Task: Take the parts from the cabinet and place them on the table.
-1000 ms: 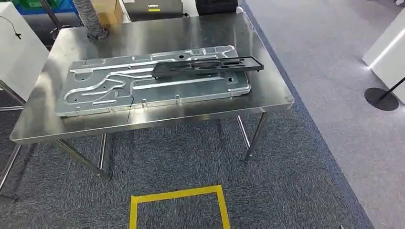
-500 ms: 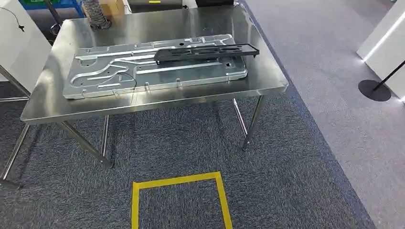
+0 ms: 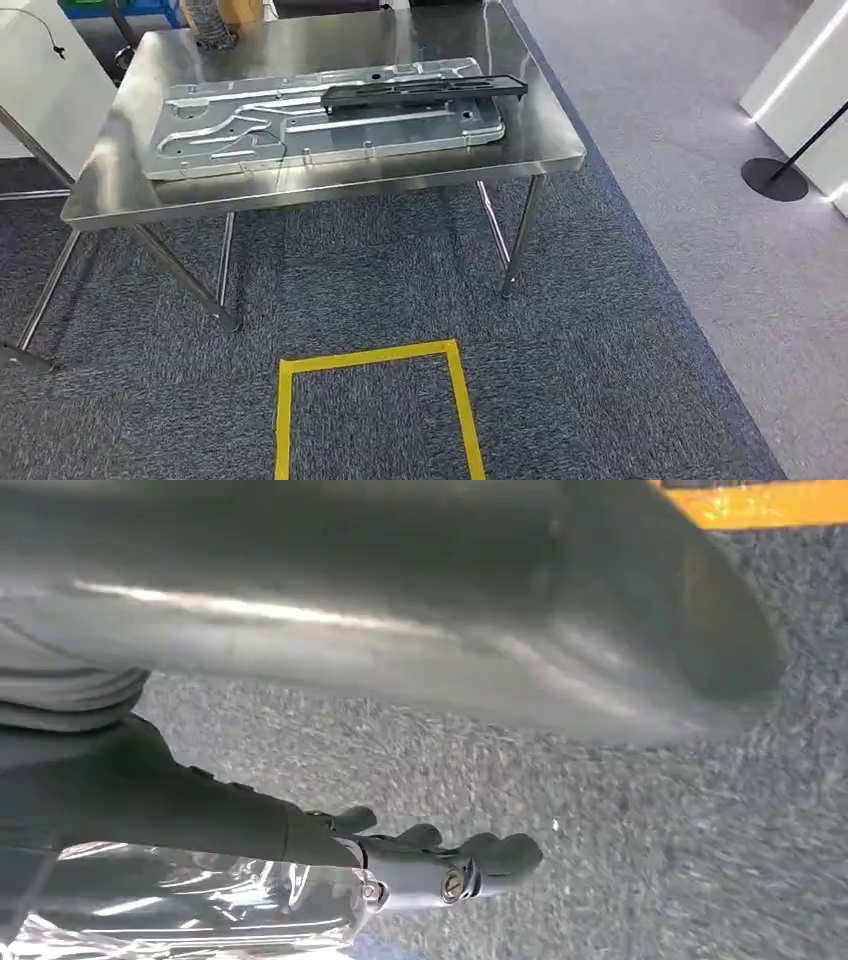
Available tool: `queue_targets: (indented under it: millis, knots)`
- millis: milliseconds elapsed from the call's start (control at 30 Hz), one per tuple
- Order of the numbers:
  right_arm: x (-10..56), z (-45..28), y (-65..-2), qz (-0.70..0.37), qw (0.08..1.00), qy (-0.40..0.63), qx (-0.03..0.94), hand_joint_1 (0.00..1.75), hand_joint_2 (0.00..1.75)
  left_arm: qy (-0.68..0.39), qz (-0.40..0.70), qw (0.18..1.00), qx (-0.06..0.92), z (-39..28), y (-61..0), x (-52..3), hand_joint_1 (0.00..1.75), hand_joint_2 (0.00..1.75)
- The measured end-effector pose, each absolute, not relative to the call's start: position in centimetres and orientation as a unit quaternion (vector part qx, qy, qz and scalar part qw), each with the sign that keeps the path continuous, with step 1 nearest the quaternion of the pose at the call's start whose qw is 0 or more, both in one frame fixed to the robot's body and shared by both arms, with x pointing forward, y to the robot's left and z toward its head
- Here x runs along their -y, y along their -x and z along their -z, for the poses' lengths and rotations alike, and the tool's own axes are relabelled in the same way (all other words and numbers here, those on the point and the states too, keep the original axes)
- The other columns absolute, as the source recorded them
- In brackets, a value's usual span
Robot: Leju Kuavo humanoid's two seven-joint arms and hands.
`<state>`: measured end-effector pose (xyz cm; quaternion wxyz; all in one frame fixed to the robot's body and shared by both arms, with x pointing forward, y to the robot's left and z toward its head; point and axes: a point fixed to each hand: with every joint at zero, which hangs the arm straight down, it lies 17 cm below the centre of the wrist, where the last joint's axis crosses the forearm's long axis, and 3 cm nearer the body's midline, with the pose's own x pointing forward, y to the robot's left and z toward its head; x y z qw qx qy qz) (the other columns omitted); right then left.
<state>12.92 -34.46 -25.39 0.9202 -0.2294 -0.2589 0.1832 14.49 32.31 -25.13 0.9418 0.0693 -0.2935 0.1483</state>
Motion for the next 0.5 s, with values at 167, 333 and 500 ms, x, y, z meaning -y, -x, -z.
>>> queue_targets:
  millis: [167,333,500]
  knots:
    - [33.6,25.6,-12.6,-0.185,0.923,0.216,0.257,0.0,0.0,-0.067,-0.145,0.943,0.292,25.2,-14.4,-32.1,0.0,0.0]
    - [32.9,25.9,-12.3,-0.186,0.928,0.202,0.251,0.0,0.0,-0.066,-0.141,0.944,0.292,25.2,-14.4,-32.0,0.0,0.0]
    - [31.7,27.0,-10.8,-0.169,0.952,0.159,0.199,0.0,0.0,-0.056,-0.129,0.947,0.289,25.2,-14.4,-31.4,0.0,0.0]
